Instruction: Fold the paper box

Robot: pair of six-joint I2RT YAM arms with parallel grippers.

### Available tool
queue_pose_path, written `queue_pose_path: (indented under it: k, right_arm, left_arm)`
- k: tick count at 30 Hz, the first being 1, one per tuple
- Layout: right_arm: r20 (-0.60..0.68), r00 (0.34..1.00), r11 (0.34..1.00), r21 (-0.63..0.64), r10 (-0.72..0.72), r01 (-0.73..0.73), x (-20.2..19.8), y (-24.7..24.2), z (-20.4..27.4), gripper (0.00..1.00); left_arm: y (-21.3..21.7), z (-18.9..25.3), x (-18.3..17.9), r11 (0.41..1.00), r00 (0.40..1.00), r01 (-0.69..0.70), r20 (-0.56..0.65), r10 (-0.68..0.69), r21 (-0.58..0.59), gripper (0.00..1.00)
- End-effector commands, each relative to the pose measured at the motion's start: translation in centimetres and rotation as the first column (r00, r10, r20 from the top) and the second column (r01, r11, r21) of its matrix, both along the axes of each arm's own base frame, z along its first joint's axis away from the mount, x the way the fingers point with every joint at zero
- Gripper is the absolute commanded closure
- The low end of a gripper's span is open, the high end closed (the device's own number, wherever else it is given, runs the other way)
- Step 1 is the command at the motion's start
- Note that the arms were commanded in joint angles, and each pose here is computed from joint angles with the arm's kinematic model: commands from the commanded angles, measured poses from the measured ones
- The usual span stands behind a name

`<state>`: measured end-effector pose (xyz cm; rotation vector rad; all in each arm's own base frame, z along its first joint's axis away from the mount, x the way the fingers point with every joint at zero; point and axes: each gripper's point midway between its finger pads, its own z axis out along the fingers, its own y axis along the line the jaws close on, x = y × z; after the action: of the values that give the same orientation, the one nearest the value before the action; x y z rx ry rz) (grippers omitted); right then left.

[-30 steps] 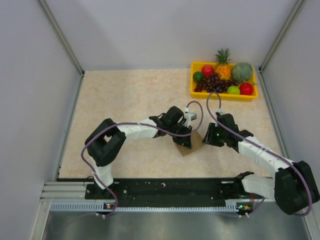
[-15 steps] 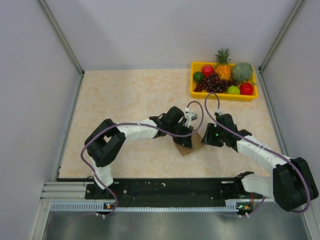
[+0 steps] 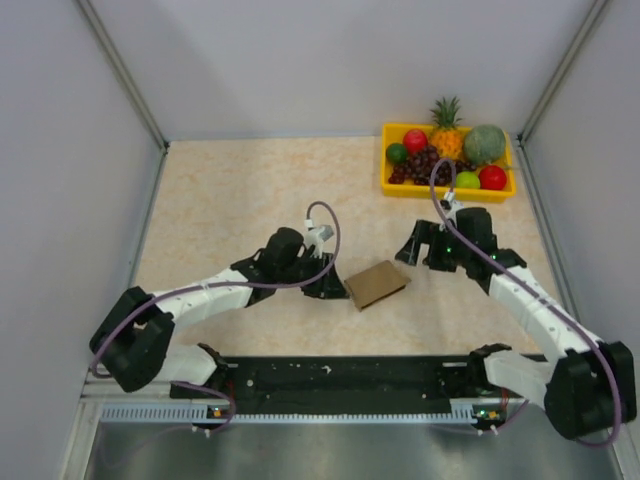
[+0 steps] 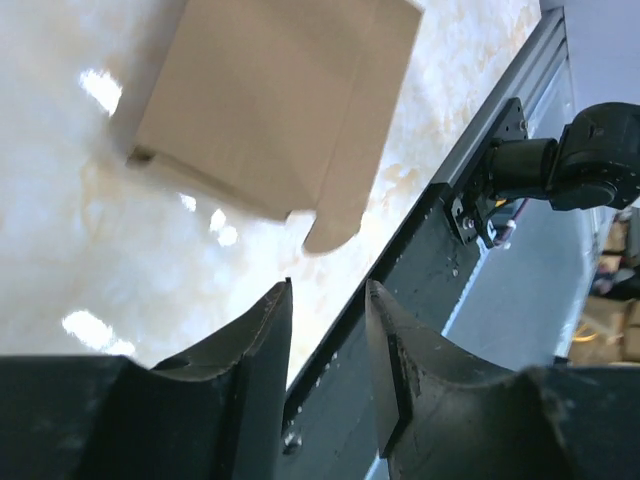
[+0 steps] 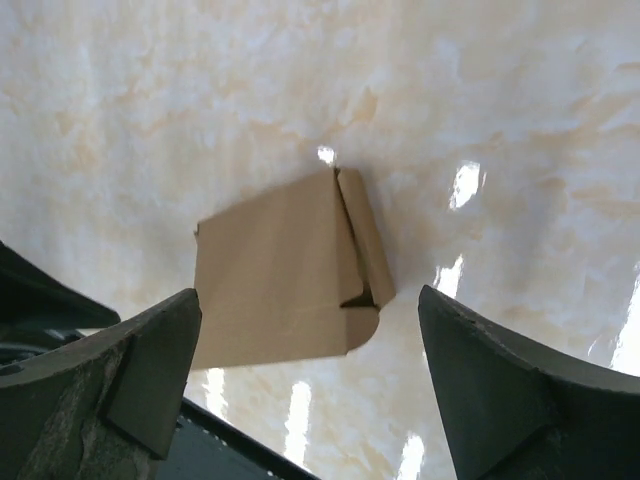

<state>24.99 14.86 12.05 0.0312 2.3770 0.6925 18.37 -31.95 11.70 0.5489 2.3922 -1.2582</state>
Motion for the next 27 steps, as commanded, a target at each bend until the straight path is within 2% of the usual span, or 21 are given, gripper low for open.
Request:
queue_pose_path:
  k: [1, 3, 5, 8, 9, 10, 12, 13, 15, 16, 20, 26, 27]
  right_arm:
    - [-0.038, 0.993, 0.984, 0.139, 0.114, -0.108, 2.4, 1.4, 0.8, 0.11]
    - [-0.092, 0.982, 0.972, 0.187, 0.165, -0.146, 2.5, 2.5, -0.2, 0.15]
    - [-0.103, 0.982, 0.973, 0.182, 0.161, -0.141, 2.6, 2.4, -1.0, 0.19]
    - [-0.114, 0.984, 0.983, 0.143, 0.134, -0.117, 2.5, 1.7, -2.4, 0.21]
    - [-0.122, 0.984, 0.984, 0.135, 0.130, -0.113, 2.3, 1.6, -2.8, 0.22]
    - [-0.134, 0.983, 0.986, 0.127, 0.128, -0.111, 2.3, 1.4, -3.3, 0.24]
    - [-0.140, 0.983, 0.986, 0.133, 0.122, -0.104, 2.1, 1.5, -4.0, 0.26]
    - [-0.161, 0.980, 0.986, 0.141, 0.114, -0.091, 2.1, 1.5, -4.5, 0.28]
    - [-0.161, 0.978, 0.979, 0.178, 0.129, -0.100, 2.0, 2.1, -4.8, 0.33]
    - [-0.174, 0.976, 0.975, 0.202, 0.131, -0.095, 2.0, 2.4, -4.9, 0.34]
    - [-0.191, 0.973, 0.971, 0.225, 0.130, -0.086, 1.3, 2.6, -5.8, 0.35]
    - [-0.188, 0.974, 0.963, 0.258, 0.124, -0.073, 0.8, 2.9, -6.1, 0.41]
    - [-0.188, 0.975, 0.964, 0.258, 0.119, -0.068, 0.9, 2.9, -6.1, 0.41]
  left_arm:
    - [0.6, 2.4, 0.1, 0.962, 0.984, -0.167, -0.090, 0.150, -0.214, 0.60]
    - [1.2, 1.5, 0.3, 0.947, 0.974, -0.217, -0.122, 0.192, -0.238, 0.61]
    - [1.3, 1.2, 0.5, 0.923, 0.954, -0.277, -0.189, 0.231, -0.267, 0.66]
    - [1.7, -0.3, 0.6, 0.877, 0.883, -0.407, -0.356, 0.306, -0.256, 0.75]
    - [1.2, 0.1, 0.8, 0.857, 0.877, -0.420, -0.375, 0.299, -0.299, 0.75]
    - [1.5, -0.4, 0.3, 0.833, 0.832, -0.468, -0.465, 0.302, -0.296, 0.75]
    - [1.2, 0.5, 0.4, 0.786, 0.824, -0.489, -0.495, 0.275, -0.378, 0.83]
    - [1.2, 0.3, 0.4, 0.770, 0.796, -0.519, -0.537, 0.278, -0.371, 0.85]
    - [0.4, -0.6, 0.3, 0.778, 0.779, -0.522, -0.566, 0.269, -0.349, 0.86]
    - [-0.5, 0.3, 0.7, 0.779, 0.793, -0.504, -0.557, 0.246, -0.373, 0.85]
    - [-1.8, 0.2, 0.8, 0.768, 0.791, -0.519, -0.550, 0.268, -0.374, 0.82]
    - [-2.0, -2.2, 0.7, 0.804, 0.765, -0.536, -0.552, 0.333, -0.257, 1.00]
    - [-2.0, -2.4, 0.7, 0.805, 0.761, -0.538, -0.555, 0.336, -0.250, 1.00]
